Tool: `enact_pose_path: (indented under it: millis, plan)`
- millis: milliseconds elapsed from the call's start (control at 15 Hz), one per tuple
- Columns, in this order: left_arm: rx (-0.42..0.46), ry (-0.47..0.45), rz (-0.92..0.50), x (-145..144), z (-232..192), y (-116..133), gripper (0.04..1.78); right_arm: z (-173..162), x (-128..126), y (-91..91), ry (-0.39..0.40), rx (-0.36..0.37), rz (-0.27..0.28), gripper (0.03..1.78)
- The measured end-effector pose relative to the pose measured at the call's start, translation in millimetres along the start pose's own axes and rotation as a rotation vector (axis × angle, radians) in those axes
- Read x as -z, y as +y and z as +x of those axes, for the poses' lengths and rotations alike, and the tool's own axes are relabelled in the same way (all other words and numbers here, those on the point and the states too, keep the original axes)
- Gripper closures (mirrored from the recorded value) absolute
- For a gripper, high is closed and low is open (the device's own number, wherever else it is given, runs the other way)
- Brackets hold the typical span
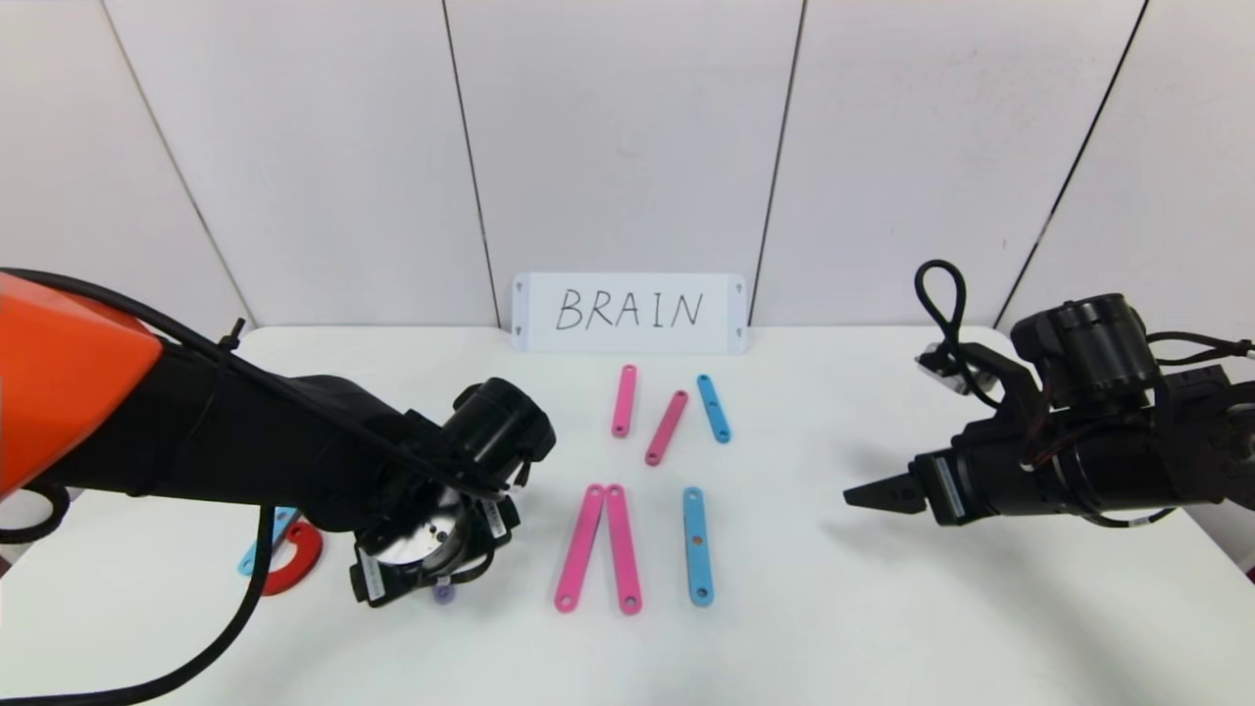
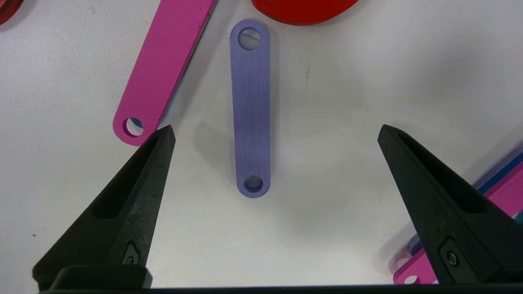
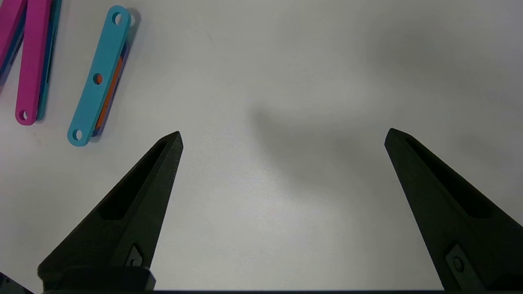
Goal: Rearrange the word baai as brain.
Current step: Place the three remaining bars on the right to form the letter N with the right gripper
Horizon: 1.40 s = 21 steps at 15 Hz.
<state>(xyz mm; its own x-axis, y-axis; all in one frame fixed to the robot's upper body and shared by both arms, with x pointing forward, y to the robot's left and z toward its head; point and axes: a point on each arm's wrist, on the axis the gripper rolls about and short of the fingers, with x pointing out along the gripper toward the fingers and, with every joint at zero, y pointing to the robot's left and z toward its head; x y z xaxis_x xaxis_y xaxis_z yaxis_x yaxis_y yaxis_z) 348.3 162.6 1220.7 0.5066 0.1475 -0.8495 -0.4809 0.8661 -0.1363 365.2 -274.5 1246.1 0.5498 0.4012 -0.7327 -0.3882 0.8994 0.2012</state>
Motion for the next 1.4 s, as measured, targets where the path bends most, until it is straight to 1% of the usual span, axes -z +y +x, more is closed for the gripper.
enact_pose_path:
  millis: [200,400,533,667,800,933,1000,1200,1333,1400]
  plan:
    - [0.04,0.007,0.014,-4,-11,2,0.09,-1,0,0.2,-0.003,-0.002,-0.002,0.08]
    - [0.097,-0.007,0.11,-11,-28,7,0.09,-2,0,0.9,-0.007,-0.008,-0.006,0.08]
    - [0.14,-0.023,0.184,-28,-39,15,0.09,-4,-1,1.5,-0.014,-0.009,-0.008,0.08]
    - [0.228,-0.034,0.227,-60,-53,29,0.09,-7,-2,2.4,-0.027,-0.009,-0.013,0.08]
    - [0.343,-0.045,0.27,-92,-71,47,0.09,-10,-5,2.6,-0.074,-0.006,-0.023,0.08]
    - [0.438,-0.069,0.369,-114,-87,68,0.09,-10,-7,1.2,-0.127,-0.001,-0.031,0.08]
    - [0.475,-0.091,0.424,-121,-93,77,0.09,-10,-7,0.5,-0.138,0.001,-0.031,0.08]
    - [0.555,-0.163,0.568,-135,-105,96,0.09,-9,-5,1.9,-0.132,-0.004,-0.031,0.08]
    - [0.587,-0.198,0.617,-142,-107,105,0.09,-8,-5,2.5,-0.13,-0.006,-0.03,0.08]
    - [0.594,-0.206,0.613,-144,-107,109,0.09,-8,-6,2.5,-0.133,-0.005,-0.029,0.08]
